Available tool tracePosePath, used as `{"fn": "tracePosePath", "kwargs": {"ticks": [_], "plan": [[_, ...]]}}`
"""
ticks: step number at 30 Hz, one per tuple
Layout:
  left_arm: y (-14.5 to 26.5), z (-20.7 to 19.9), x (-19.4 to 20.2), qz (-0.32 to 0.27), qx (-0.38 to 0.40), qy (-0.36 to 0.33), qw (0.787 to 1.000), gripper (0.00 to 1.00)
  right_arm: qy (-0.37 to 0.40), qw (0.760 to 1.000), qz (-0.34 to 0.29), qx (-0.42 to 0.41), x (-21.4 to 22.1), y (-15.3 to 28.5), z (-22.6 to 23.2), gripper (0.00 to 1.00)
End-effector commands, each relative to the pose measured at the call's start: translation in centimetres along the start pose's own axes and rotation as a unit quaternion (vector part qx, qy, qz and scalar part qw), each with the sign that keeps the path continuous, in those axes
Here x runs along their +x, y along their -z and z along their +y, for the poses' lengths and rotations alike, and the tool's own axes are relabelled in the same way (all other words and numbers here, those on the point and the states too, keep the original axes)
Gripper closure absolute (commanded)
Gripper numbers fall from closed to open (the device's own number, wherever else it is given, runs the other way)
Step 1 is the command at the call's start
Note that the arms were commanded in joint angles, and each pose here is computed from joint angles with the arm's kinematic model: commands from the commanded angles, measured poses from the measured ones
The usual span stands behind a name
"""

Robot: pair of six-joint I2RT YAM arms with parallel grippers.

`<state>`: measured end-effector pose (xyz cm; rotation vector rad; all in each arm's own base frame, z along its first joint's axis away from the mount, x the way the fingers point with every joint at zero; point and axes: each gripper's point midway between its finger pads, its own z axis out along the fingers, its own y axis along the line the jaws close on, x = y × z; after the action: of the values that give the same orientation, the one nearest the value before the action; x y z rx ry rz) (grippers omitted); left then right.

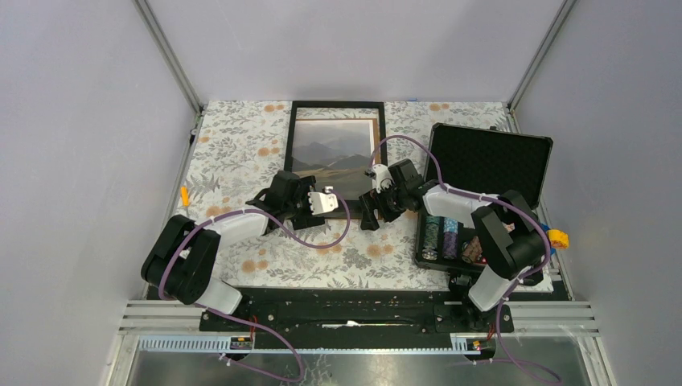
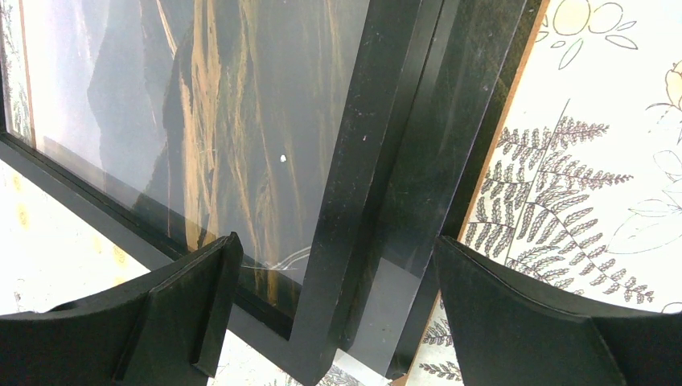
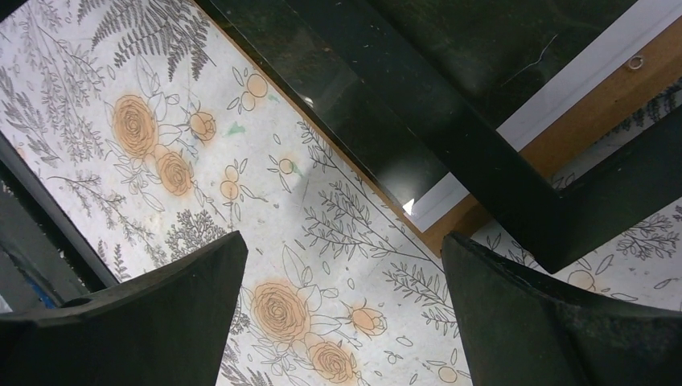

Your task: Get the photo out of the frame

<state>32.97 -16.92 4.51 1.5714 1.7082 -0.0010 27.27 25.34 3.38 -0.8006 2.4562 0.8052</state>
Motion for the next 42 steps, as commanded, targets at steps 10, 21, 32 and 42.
{"fn": "tracePosePath", "kwargs": {"ticks": [10,21,32,42], "plan": [[-0.6,2.4,-0.8,-0.003,-0.045,0.028,0.999,0.05,0.013,0.999,0.023,0.045,0.6,-0.7,-1.3,0.02],[-1.5,4.4,-0.8,0.006,-0.083,0.053,0.995,0.06,0.011,0.998,0.042,0.054,1.7,-0.9,-1.8,0.02],[-1.8,4.1,0.1,0.02,-0.062,0.112,0.992,0.05,0.006,0.998,0.053,0.044,2.1,-1.0,-1.5,0.02],[6.8,3.4,-1.9,-0.092,0.049,0.417,0.903,0.04,0.006,0.998,0.065,0.025,2.5,-1.1,-0.7,0.02]]}}
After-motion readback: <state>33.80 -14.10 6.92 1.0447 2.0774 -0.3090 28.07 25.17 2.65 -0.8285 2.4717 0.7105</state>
